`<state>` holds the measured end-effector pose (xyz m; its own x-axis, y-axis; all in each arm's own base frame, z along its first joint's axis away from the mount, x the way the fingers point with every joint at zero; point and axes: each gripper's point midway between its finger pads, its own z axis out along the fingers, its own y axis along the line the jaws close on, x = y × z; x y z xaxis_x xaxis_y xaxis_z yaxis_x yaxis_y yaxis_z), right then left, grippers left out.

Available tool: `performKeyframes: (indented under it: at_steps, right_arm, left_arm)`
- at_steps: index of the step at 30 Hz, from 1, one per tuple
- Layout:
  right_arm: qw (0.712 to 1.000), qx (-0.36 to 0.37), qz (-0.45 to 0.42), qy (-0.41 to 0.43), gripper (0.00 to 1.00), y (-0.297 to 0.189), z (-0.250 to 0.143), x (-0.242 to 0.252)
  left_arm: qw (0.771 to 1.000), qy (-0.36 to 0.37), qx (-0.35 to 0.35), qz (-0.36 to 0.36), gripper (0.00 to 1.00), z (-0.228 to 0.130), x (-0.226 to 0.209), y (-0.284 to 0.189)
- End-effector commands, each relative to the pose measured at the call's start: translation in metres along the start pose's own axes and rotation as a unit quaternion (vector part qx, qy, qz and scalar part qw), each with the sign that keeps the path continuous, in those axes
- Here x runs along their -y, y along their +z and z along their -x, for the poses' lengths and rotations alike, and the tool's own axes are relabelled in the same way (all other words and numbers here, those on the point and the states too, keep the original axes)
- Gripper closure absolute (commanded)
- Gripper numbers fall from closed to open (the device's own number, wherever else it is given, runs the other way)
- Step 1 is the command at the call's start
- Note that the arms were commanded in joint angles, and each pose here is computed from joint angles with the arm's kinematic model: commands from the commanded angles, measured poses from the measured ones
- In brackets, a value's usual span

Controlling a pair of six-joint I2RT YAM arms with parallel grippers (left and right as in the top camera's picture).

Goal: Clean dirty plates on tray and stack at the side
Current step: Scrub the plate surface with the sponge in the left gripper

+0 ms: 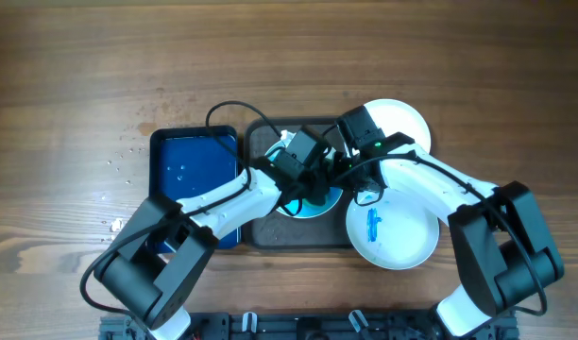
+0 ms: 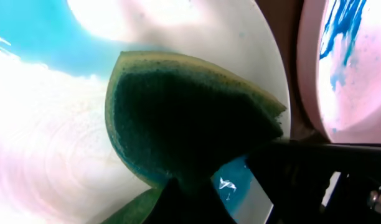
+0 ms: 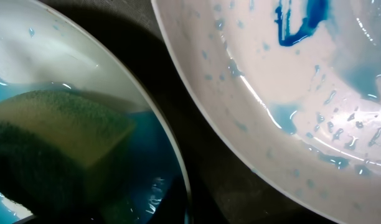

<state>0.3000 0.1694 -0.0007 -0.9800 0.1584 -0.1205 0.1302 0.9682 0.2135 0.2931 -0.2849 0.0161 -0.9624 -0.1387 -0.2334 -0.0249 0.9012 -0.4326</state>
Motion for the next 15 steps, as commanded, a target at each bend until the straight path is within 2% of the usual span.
performKeyframes:
  at_steps: [1, 4, 8, 11, 15]
  right_arm:
    - [0.997, -0.032, -0.064, 0.003, 0.96, 0.022, -0.023, 0.032]
    - [0.997, -0.036, -0.062, 0.003, 0.96, 0.022, -0.024, 0.031]
    - [0.997, -0.036, -0.062, 0.003, 0.96, 0.022, -0.024, 0.032]
    - [0.997, -0.036, -0.062, 0.001, 0.96, 0.022, -0.024, 0.032]
    - [0.997, -0.036, -0.062, -0.002, 0.95, 0.022, -0.024, 0.032]
  left_arm:
    - [0.998, -0.053, 0.028, 0.034, 0.96, 0.020, -0.029, 0.007]
    - [0.990, -0.097, 0.062, 0.075, 0.96, 0.050, -0.070, 0.001]
    - [0.976, -0.153, 0.076, 0.136, 0.96, 0.069, -0.128, -0.011]
    - [0.966, -0.170, 0.068, 0.181, 0.96, 0.066, -0.158, -0.020]
    - [0.969, -0.143, 0.027, 0.197, 0.96, 0.043, -0.156, -0.019]
